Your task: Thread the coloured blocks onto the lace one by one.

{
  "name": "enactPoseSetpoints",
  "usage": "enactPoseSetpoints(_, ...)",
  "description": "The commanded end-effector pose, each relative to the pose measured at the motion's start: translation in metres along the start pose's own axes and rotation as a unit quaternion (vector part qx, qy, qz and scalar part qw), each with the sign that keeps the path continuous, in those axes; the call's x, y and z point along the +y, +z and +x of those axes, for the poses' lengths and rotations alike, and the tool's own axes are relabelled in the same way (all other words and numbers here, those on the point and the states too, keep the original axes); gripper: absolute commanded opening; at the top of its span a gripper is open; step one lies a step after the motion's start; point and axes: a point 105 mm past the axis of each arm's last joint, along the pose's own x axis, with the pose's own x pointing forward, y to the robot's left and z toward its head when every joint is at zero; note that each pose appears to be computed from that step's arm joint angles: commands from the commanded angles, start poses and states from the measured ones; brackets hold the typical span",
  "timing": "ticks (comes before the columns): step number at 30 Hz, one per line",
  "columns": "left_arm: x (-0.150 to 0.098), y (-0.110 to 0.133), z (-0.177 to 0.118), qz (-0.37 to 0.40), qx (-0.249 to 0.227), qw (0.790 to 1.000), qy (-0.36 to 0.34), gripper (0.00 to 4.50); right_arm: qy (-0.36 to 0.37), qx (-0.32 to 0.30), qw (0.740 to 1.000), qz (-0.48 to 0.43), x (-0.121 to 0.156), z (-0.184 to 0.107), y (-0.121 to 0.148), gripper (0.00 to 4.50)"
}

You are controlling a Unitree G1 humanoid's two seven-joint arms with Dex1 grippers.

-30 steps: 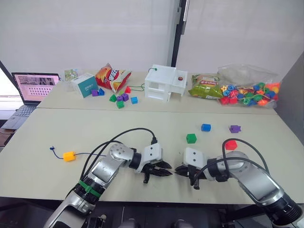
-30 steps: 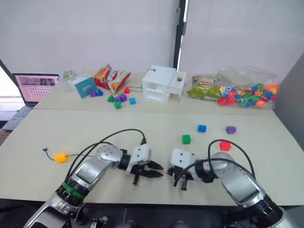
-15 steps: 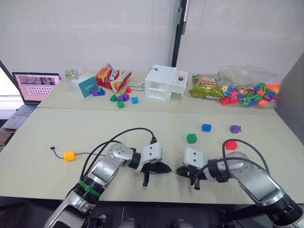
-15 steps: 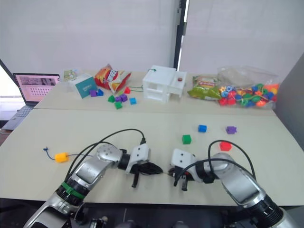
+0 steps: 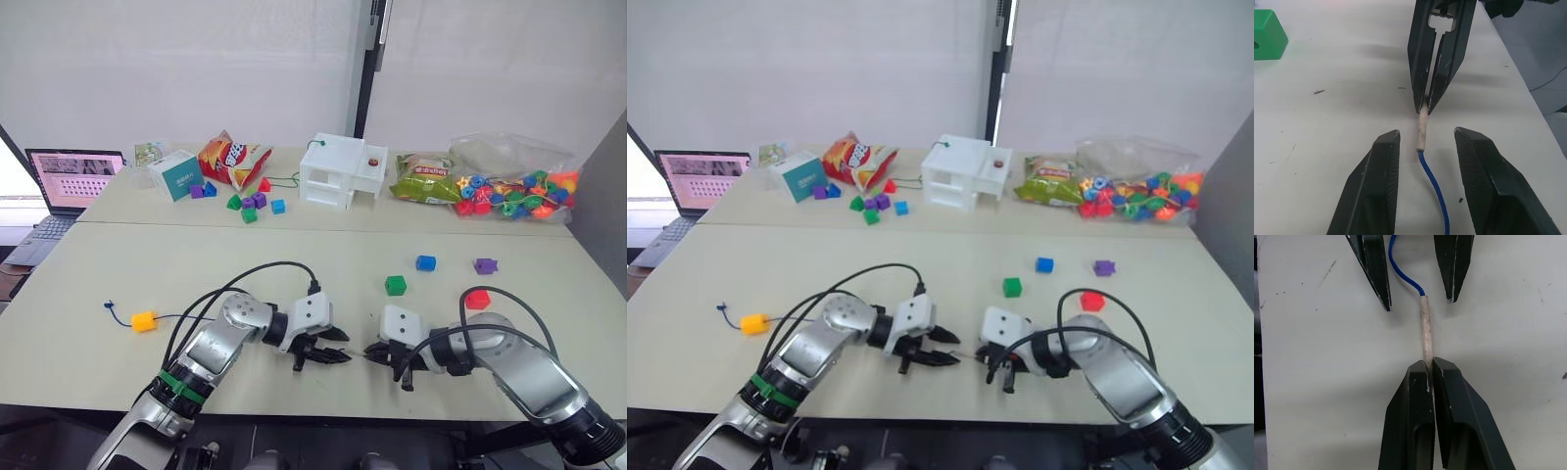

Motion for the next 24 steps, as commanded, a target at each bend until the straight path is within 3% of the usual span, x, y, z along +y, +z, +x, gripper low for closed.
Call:
enactPoseSetpoints(1,0.0,0.004,0.002,0.008,-0.006,1.0,-0.002,1.88,-0.009,-0.008,1.0,-0.014,-0.001,-0.006,0.008,0.0)
enactPoseSetpoints(4,0.001,0.002,0.002,0.007,-0.004,1.0,-0.002,1.88,-0.009,-0.007,1.0,-0.014,0.0,-0.006,0.007,0.0)
enactPoseSetpoints(5,0.001,0.001,0.002,0.006,-0.003,1.0,-0.002,1.34,-0.009,-0.007,1.0,-0.014,0.0,-0.006,0.007,0.0)
enactPoseSetpoints(9,0.002,0.003,0.002,0.003,-0.008,1.0,0.0,0.08,-0.009,-0.006,1.0,-0.014,0.0,-0.007,0.007,0.0)
enactPoseSetpoints(23,0.006,0.011,-0.003,0.007,-0.023,1.0,0.005,0.03,-0.013,-0.003,1.0,-0.012,0.0,-0.007,0.006,0.0)
enactPoseSetpoints(24,0.003,0.013,-0.004,0.002,-0.03,1.0,-0.004,0.28,-0.013,-0.003,1.0,-0.012,0.0,-0.007,0.006,0.0)
